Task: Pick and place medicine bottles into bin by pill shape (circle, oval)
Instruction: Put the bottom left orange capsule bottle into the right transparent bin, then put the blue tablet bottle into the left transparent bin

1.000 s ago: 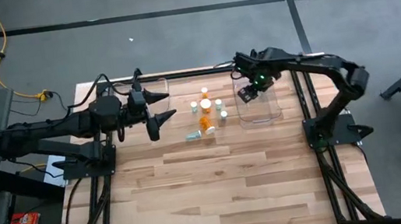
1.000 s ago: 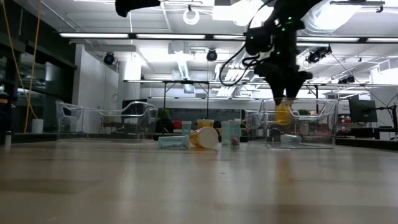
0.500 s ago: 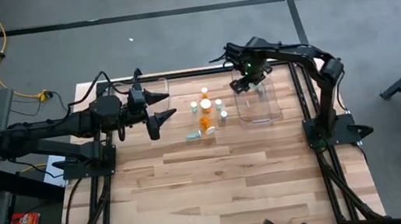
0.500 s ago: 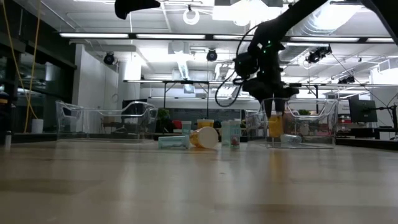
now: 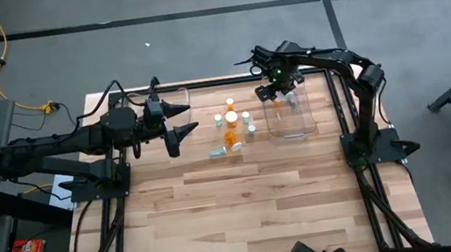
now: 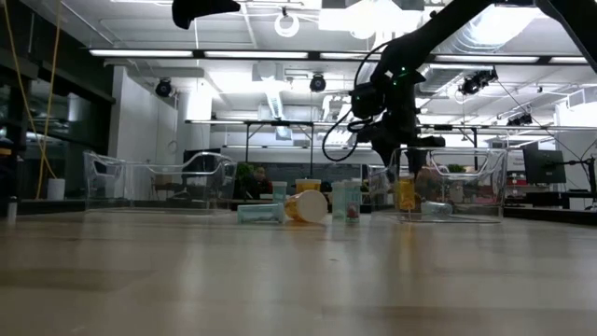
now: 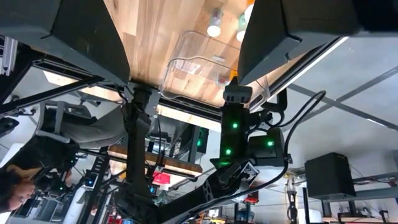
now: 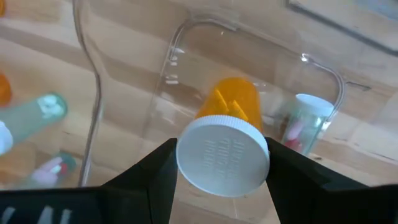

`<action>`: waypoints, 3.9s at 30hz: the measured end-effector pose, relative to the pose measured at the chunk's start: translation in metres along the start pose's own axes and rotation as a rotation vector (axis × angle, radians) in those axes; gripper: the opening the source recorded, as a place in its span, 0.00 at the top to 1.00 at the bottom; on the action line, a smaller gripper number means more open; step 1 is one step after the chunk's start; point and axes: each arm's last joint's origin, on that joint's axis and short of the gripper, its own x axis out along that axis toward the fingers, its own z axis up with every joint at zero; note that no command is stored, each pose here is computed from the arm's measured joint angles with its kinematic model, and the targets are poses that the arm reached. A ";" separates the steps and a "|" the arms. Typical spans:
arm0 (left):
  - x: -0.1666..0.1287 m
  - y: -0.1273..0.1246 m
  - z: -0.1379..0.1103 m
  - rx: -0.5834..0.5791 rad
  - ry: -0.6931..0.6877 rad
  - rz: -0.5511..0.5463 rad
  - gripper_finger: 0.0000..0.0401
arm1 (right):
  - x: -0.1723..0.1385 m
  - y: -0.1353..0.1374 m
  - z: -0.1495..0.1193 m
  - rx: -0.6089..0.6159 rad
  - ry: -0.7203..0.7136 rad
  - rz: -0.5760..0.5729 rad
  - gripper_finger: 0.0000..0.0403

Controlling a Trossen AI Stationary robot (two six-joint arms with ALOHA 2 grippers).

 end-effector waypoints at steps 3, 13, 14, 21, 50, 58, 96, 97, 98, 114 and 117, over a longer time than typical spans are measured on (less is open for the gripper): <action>0.000 0.000 0.000 0.000 0.000 0.000 0.29 | 0.000 0.001 0.001 0.000 -0.010 0.006 0.52; 0.000 0.000 0.000 0.000 0.000 0.000 0.29 | 0.000 0.002 0.003 -0.001 -0.034 0.018 0.51; 0.000 0.000 0.000 0.000 0.000 0.000 0.29 | 0.000 0.002 0.003 -0.001 -0.034 0.018 0.50; 0.000 0.000 0.000 0.000 0.000 0.000 0.29 | 0.000 0.002 0.003 0.002 -0.033 0.018 0.41; 0.000 0.000 0.000 0.001 0.000 0.000 0.29 | -0.106 0.020 -0.087 -0.422 -0.592 0.347 0.39; 0.000 0.000 0.000 0.000 0.000 0.000 0.29 | -0.117 0.039 -0.182 -0.595 -0.974 0.887 0.39; 0.140 0.043 -0.029 0.442 0.765 -0.001 0.36 | -0.116 0.043 -0.227 -0.772 -1.273 0.888 0.39; 0.148 0.048 -0.036 0.470 0.795 -0.007 0.36 | -0.116 0.043 -0.227 -0.772 -1.273 0.888 0.39; 0.156 0.053 -0.043 0.498 0.822 -0.016 0.36 | -0.116 0.043 -0.227 -0.772 -1.272 0.887 0.39; 0.204 0.105 -0.106 0.531 0.999 -0.115 0.37 | -0.116 0.043 -0.227 -0.730 -1.241 0.915 0.39; 0.205 0.110 -0.108 0.509 1.001 -0.128 0.37 | -0.116 0.043 -0.227 -0.730 -1.241 0.916 0.39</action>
